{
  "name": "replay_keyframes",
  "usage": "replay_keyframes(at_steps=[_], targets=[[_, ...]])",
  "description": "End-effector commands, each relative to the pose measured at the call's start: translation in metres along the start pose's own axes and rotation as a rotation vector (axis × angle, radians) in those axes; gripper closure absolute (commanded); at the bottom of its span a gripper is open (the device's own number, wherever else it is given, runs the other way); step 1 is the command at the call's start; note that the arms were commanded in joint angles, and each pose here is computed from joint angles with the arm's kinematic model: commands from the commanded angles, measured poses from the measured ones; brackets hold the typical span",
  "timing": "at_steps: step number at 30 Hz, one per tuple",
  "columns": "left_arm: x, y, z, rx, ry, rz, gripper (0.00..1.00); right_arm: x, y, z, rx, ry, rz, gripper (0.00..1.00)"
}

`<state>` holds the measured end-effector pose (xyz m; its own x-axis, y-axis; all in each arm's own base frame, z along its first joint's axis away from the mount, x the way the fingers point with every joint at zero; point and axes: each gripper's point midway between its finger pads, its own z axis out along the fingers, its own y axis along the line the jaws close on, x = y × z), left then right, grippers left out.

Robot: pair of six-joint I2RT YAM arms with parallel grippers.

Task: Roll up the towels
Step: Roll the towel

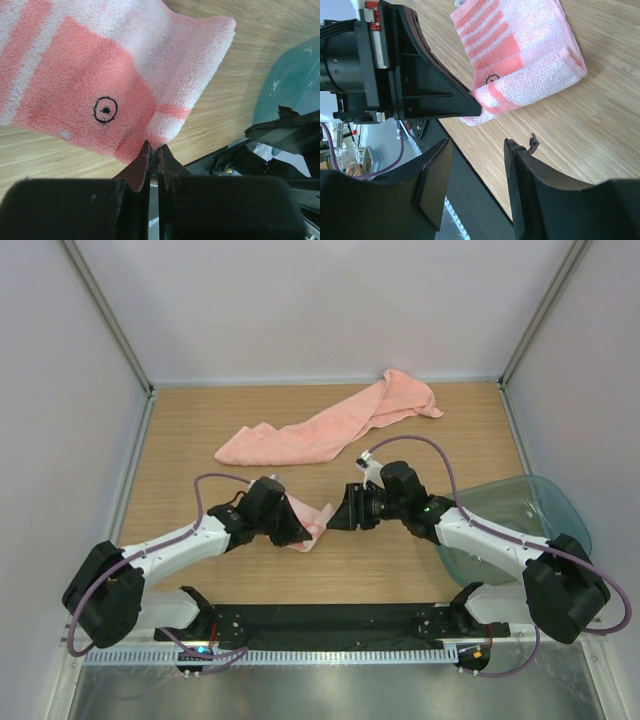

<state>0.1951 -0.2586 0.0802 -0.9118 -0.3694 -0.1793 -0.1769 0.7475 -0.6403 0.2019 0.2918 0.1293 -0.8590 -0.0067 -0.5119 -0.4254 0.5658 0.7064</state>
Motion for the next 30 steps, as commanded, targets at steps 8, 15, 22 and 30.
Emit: replay_keyframes(at_steps=[8, 15, 22, 30], targets=[[-0.019, 0.037, 0.004, -0.107, -0.007, -0.032, 1.0, -0.028, 0.025, -0.002, -0.062, -0.069, -0.056, 0.46], [-0.024, 0.06, 0.018, -0.142, 0.023, -0.064, 1.0, -0.023, 0.033, 0.017, -0.123, -0.037, -0.055, 0.48], [-0.024, 0.075, 0.032, -0.152, 0.062, -0.084, 1.0, -0.023, 0.035, 0.051, -0.169, -0.008, -0.057, 0.55], [-0.022, 0.082, 0.038, -0.173, 0.077, -0.07, 1.0, -0.034, 0.027, 0.09, -0.203, 0.008, -0.022, 0.59]])
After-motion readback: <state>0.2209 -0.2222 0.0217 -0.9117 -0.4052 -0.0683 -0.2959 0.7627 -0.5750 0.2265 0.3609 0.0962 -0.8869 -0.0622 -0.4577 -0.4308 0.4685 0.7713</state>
